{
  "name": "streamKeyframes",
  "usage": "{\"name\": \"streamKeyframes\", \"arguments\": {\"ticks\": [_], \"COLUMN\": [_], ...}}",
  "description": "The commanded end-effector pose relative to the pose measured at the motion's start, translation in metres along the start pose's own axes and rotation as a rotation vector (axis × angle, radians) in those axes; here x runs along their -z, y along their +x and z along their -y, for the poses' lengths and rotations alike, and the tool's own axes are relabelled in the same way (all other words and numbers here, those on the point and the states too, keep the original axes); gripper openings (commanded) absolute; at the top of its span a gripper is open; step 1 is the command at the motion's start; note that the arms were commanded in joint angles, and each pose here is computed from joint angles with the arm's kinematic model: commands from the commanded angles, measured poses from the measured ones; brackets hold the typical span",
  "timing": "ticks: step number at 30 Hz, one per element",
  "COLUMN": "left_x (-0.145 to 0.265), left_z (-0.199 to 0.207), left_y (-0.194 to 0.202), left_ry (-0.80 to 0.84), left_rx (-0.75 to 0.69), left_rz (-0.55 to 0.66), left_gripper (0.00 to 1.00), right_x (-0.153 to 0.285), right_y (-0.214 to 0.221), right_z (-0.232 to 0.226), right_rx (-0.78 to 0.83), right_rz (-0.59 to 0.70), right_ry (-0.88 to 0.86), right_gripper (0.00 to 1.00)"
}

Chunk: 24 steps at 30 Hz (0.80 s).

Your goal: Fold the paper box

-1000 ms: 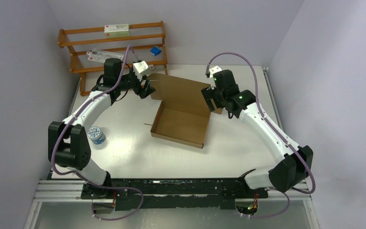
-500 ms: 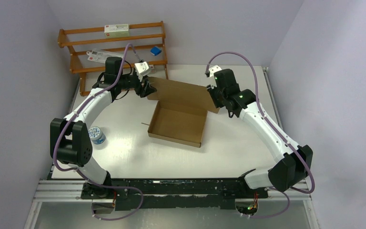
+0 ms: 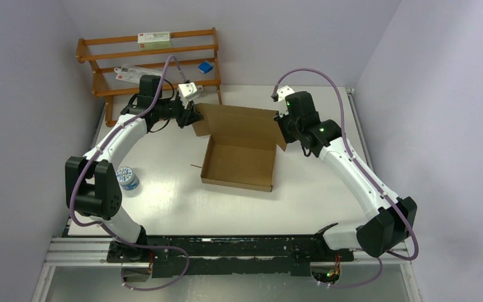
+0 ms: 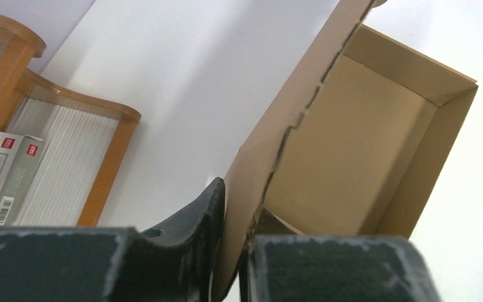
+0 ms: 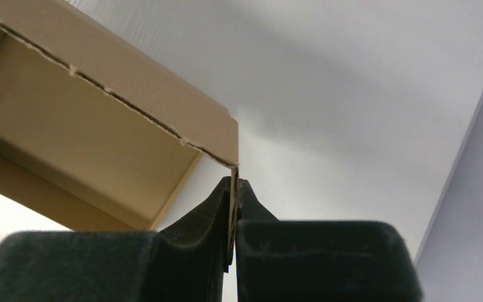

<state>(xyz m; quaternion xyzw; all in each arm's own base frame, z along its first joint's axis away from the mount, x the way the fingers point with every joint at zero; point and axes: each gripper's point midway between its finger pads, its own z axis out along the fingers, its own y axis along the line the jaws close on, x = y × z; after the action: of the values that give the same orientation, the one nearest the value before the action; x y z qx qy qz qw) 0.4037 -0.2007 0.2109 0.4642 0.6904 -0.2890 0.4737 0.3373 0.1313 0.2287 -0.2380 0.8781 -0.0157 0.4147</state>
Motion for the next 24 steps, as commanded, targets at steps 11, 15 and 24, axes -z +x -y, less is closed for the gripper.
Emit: {"name": "streamKeyframes", "arguments": {"ticks": [11,15,24], "left_x": [0.013,0.008,0.001], "left_z": [0.004,0.010,0.030], "left_y": [-0.018,-0.016,-0.025], "left_ry": [-0.246,-0.307,-0.364], "left_rx": [0.299,0.392,0.621], "left_rz": [-0.007,-0.025,0.039], "left_gripper": [0.14,0.13,0.11], "right_x": [0.004,0.005,-0.004], "right_y": [-0.015,-0.017,-0.013], "right_z": [-0.009,-0.008,-0.019], "right_rx": [-0.238,-0.333,-0.528], "right_rz": [0.043,0.053,0.048], "right_ry": [-0.022,0.004,-0.003], "right_gripper": [0.00,0.00,0.00]}}
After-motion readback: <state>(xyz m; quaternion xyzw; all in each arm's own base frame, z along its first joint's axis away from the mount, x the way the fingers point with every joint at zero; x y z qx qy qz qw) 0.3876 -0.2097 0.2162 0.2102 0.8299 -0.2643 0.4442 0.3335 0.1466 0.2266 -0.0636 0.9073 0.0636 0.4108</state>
